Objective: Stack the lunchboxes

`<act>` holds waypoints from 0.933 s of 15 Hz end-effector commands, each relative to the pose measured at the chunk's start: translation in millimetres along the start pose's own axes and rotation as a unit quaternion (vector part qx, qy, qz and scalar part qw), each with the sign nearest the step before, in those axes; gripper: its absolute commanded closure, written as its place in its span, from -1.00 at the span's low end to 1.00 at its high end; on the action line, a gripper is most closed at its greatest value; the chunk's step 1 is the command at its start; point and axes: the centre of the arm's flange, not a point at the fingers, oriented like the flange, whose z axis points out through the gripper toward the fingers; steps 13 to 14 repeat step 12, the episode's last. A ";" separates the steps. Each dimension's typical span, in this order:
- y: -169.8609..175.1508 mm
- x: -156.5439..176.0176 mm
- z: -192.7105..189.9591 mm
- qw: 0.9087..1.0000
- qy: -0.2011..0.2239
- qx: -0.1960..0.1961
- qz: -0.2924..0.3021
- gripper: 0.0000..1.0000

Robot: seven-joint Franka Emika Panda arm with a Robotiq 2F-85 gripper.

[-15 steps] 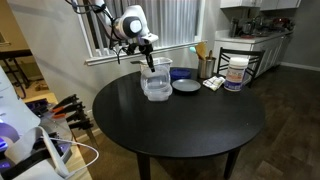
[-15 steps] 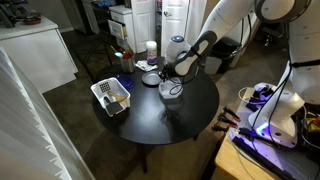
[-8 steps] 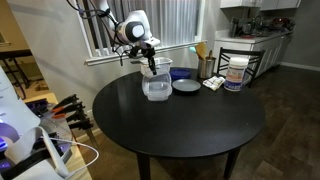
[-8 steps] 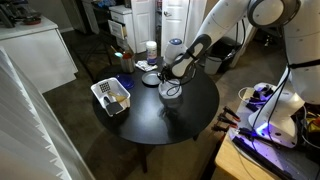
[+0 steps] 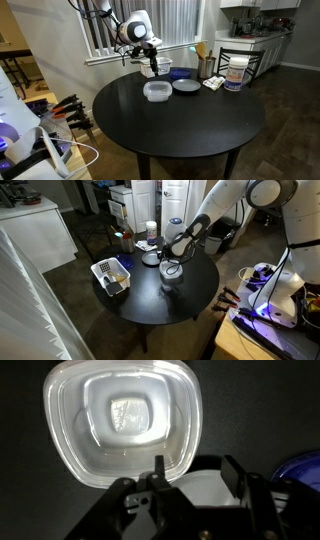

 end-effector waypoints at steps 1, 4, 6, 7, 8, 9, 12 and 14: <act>8.9 5.4 -5.9 1.000 -0.001 -0.003 -0.006 -0.85; 4.3 5.4 0.0 1.000 0.003 -0.003 0.002 -0.73; 3.9 5.0 -0.1 1.000 0.004 -0.003 0.002 -0.97; 3.5 4.6 -0.1 1.000 0.004 -0.003 0.001 -0.99; 3.4 4.4 -0.1 1.000 0.004 -0.003 0.001 -0.99; 3.4 4.4 -0.1 1.000 0.004 -0.003 0.001 -0.99; 3.4 4.4 -0.1 1.000 0.004 -0.003 0.001 -0.99; 3.4 4.4 -0.1 1.000 0.004 -0.003 0.001 -0.99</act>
